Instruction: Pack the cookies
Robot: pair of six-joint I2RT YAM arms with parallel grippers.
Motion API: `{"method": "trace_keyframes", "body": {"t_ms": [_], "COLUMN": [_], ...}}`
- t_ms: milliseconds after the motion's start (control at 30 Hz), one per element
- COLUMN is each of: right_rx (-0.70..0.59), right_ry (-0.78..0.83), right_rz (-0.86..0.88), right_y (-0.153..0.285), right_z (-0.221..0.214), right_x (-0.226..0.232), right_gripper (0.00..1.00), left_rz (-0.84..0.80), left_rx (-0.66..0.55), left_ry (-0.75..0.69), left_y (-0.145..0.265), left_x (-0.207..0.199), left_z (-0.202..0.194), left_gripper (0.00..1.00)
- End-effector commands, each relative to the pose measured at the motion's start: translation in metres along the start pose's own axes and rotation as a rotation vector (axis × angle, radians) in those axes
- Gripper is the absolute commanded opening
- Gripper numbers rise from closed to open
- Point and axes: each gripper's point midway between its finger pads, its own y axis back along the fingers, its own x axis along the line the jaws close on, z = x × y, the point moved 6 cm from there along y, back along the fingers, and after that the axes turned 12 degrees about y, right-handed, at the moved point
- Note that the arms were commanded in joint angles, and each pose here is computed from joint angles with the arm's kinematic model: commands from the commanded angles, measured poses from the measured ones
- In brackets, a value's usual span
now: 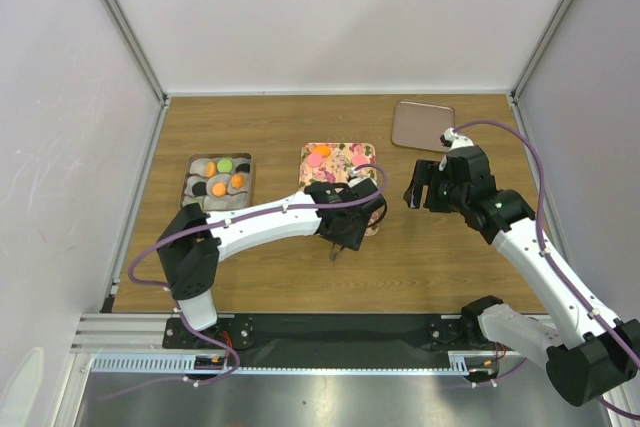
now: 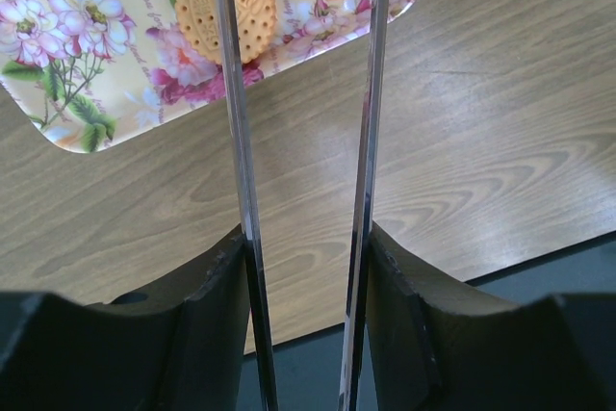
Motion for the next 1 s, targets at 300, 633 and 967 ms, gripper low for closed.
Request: {"method": "trace_keyframes", "body": {"t_ms": [300,633,967], "right_rx": [-0.037,-0.038,-0.039], "right_ry": [-0.019,-0.015,-0.011], "right_rz": [0.040,0.045,0.052], "right_y": [0.003,0.002,0.002], "right_z": [0.003,0.003,0.002], "right_x": [0.004,0.005,0.006], "right_gripper": [0.77,0.77,0.77], "left_rz": [0.020,0.019,0.035], "left_rx": [-0.017,-0.019,-0.013], "left_ry": [-0.037,-0.063,-0.058], "left_y": [0.015,0.012,0.009], "left_x": [0.001,-0.008,-0.004], "left_z": [0.002,0.009,0.011], "left_gripper": [0.50,0.49,0.48]}}
